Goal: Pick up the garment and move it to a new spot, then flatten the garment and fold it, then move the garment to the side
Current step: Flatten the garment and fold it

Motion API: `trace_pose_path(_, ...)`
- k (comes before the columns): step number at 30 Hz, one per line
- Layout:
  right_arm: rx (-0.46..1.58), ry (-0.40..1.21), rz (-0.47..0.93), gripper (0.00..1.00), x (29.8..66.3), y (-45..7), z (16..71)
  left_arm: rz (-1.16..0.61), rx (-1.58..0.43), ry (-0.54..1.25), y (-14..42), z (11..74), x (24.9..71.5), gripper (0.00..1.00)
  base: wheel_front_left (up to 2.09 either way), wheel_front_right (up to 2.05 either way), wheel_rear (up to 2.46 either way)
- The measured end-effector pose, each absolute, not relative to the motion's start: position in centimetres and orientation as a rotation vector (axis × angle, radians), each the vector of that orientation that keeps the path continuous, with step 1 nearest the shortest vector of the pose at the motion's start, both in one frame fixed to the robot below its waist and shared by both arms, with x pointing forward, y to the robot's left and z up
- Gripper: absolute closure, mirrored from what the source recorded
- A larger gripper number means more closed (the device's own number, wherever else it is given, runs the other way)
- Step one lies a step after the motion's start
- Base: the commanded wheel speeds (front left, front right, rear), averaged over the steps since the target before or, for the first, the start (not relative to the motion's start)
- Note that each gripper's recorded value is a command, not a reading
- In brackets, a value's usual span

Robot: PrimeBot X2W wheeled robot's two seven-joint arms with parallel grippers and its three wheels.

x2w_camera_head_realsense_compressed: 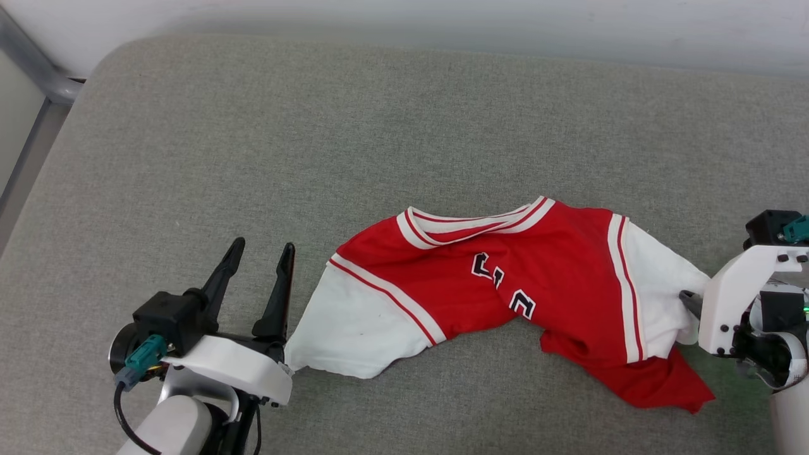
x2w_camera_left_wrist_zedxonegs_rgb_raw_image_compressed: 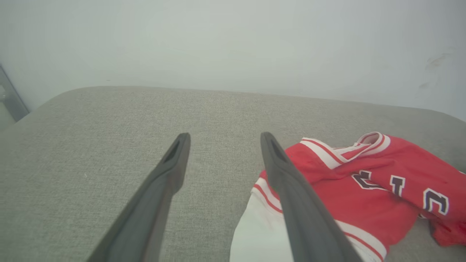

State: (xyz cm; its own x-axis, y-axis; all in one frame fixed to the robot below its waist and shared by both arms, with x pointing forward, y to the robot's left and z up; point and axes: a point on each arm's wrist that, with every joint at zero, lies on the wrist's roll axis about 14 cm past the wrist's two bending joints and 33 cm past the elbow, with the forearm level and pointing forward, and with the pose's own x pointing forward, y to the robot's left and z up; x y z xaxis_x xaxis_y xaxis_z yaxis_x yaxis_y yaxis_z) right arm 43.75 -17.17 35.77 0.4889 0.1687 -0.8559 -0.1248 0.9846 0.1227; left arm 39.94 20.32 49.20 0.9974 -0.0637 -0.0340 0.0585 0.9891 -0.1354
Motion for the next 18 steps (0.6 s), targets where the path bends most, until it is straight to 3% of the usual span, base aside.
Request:
trace_pose_path(8, 0.076, 0.883, 0.174, 1.0, 45.1, -17.0, 39.3, -0.082, -0.192, 0.181, 21.3, 47.5, 39.6, 0.0, 0.0, 0.0, 0.0)
trace_pose_path(18, 0.087, 0.782, 0.167, 1.0, 44.1, -17.0, 42.2, -0.197, -0.229, 0.614, 20.6, 43.2, 38.8, 0.0, 0.0, 0.0, 0.0)
